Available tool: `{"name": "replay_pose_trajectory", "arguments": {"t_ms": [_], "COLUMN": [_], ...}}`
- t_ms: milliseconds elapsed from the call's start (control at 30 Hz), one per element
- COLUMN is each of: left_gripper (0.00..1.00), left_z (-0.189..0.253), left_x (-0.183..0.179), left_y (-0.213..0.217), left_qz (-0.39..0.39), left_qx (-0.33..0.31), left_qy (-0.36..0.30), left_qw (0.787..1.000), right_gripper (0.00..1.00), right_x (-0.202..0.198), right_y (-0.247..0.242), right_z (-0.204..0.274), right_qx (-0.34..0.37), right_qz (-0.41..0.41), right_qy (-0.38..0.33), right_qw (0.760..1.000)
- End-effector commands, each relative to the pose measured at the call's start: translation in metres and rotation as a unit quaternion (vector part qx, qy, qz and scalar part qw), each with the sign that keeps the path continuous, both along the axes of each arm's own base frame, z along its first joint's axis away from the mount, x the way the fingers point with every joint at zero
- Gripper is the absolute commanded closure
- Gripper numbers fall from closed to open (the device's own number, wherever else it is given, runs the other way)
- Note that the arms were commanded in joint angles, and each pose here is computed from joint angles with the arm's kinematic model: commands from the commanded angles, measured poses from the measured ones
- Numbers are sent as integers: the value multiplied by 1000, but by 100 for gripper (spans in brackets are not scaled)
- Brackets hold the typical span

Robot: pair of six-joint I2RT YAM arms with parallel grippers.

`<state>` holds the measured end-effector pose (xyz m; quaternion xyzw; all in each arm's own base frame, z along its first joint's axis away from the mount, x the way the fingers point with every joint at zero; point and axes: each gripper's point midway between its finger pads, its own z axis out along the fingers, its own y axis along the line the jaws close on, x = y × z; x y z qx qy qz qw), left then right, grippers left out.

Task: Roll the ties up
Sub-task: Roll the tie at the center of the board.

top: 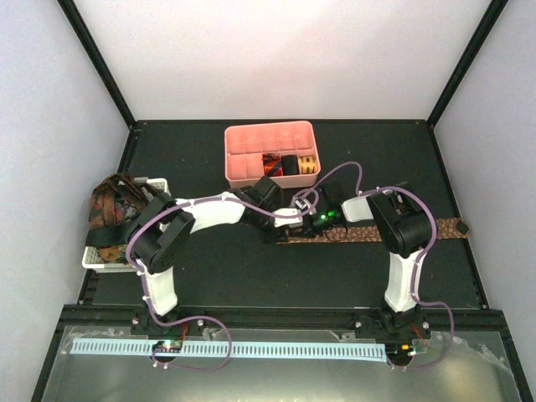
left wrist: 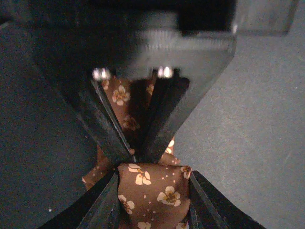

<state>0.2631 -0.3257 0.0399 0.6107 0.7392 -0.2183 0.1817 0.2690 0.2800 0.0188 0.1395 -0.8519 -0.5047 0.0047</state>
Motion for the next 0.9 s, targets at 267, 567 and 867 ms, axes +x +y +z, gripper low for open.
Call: {"name": "replay_pose_trajectory", "arguments": {"t_ms": [267,567,867], "left_gripper": [61,63,63], "left_z": [-14,-19,-24], "left_x": [2,3,4], "left_y": [-6,-7,-9], "left_qz": [19,19,15], "left_qx": [-31,-21,-14], "left_qy": [11,26,42], "left_qw": [999,999,999], "right_gripper": [89,76,70], "right_x": [0,0,7], "right_y": [-1,-15,-18], "right_z": [15,33,36], "right_qx": [13,8,13], "right_qz": [2,7,2], "right_qy": [-12,-24,-45], "right_qw": [1000,1000,999]}}
